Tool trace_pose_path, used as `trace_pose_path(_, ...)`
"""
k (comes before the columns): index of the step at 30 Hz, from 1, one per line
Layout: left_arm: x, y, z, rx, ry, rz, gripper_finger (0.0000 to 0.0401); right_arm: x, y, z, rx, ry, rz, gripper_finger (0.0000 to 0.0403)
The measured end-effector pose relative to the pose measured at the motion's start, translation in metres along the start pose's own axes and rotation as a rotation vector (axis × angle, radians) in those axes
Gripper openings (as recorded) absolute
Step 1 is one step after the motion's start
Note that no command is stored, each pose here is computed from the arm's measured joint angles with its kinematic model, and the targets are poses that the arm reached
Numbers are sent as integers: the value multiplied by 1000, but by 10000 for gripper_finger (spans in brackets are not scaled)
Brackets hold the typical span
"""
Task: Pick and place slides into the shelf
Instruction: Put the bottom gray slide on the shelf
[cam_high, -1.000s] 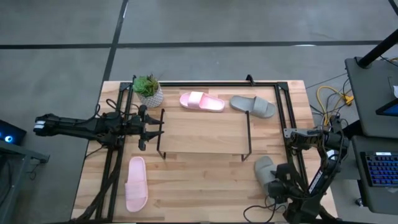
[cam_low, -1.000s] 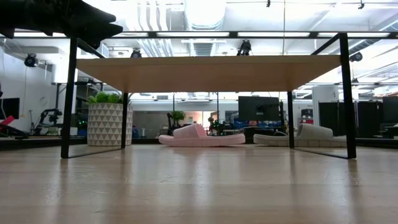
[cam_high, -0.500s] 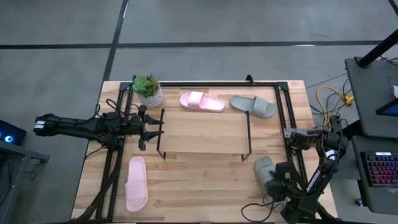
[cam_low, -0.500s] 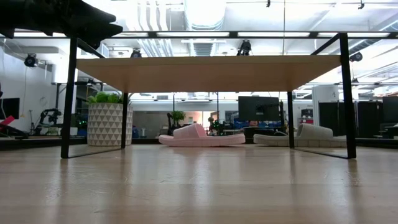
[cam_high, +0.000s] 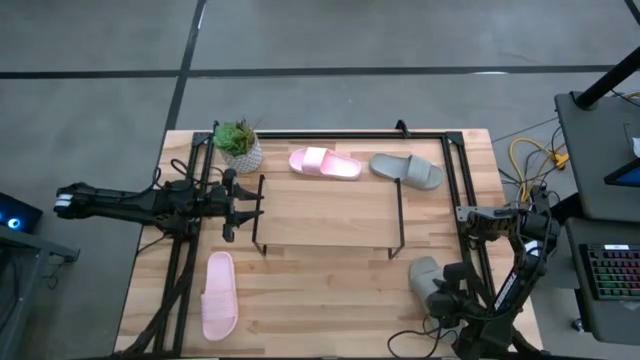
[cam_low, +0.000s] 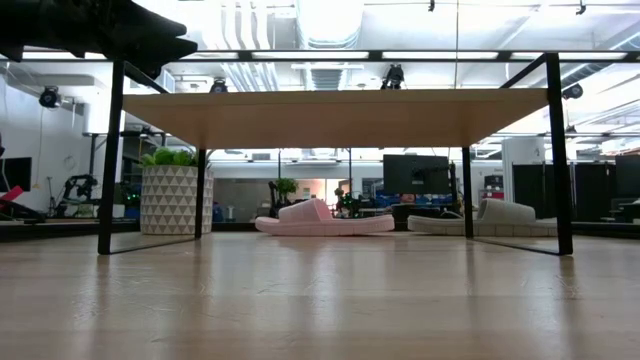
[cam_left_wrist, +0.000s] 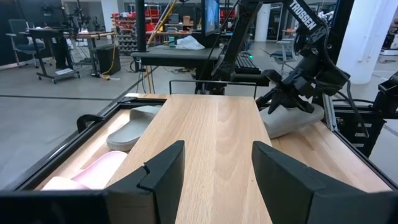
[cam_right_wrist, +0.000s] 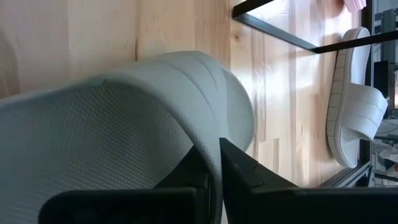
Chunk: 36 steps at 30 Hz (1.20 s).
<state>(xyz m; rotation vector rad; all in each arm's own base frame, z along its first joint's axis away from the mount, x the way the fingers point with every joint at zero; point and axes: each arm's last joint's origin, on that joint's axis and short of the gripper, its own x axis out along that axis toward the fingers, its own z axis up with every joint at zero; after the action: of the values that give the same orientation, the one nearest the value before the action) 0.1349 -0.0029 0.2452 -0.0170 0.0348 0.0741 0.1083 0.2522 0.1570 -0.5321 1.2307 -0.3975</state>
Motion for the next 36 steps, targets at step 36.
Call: trace_pose_path(36,0,0,0,0,1,0,173,-61,-17,34,34,-183,-7,13)
